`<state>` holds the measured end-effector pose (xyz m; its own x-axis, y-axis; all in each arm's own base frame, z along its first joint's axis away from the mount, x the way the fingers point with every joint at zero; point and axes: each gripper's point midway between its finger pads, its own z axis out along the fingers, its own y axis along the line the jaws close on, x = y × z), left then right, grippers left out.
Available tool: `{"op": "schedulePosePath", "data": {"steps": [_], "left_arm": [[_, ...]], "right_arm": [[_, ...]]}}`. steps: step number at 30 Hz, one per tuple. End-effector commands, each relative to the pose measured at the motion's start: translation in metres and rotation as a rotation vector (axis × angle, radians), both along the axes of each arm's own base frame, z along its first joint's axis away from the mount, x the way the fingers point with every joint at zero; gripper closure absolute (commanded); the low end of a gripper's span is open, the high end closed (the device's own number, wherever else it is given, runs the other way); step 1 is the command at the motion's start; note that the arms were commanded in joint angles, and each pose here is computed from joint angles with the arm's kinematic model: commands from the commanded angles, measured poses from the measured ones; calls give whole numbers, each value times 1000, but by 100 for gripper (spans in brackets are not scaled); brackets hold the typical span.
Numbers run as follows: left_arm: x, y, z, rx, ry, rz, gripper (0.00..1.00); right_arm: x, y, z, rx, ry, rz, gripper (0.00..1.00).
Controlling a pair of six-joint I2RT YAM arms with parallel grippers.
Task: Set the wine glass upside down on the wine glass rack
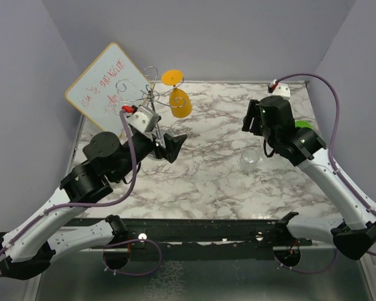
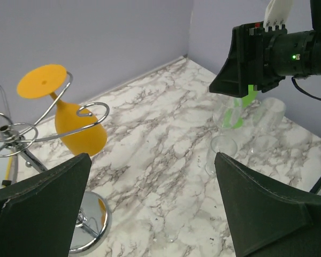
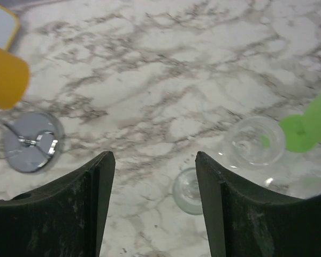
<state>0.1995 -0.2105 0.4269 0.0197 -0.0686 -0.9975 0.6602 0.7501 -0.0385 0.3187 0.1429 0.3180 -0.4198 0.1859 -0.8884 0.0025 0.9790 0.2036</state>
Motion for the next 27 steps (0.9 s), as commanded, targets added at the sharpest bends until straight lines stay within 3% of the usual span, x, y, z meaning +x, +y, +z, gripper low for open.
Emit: {"op": "schedulePosePath", "data": {"steps": [1, 8, 15, 27], "left_arm": [[0, -22, -12, 24, 55, -65, 1], [5, -44, -32, -6, 169, -90, 1], [4, -65, -46, -74, 272, -135, 1], [4, -81, -43, -96, 319, -174, 3]], "right_arm": [[-22, -59, -41, -250, 126, -177, 33], [-9, -79, -75, -321, 237, -276, 37], [23, -84, -108, -201, 298, -212, 46], [40, -74, -142, -200, 381, -122, 69]]}}
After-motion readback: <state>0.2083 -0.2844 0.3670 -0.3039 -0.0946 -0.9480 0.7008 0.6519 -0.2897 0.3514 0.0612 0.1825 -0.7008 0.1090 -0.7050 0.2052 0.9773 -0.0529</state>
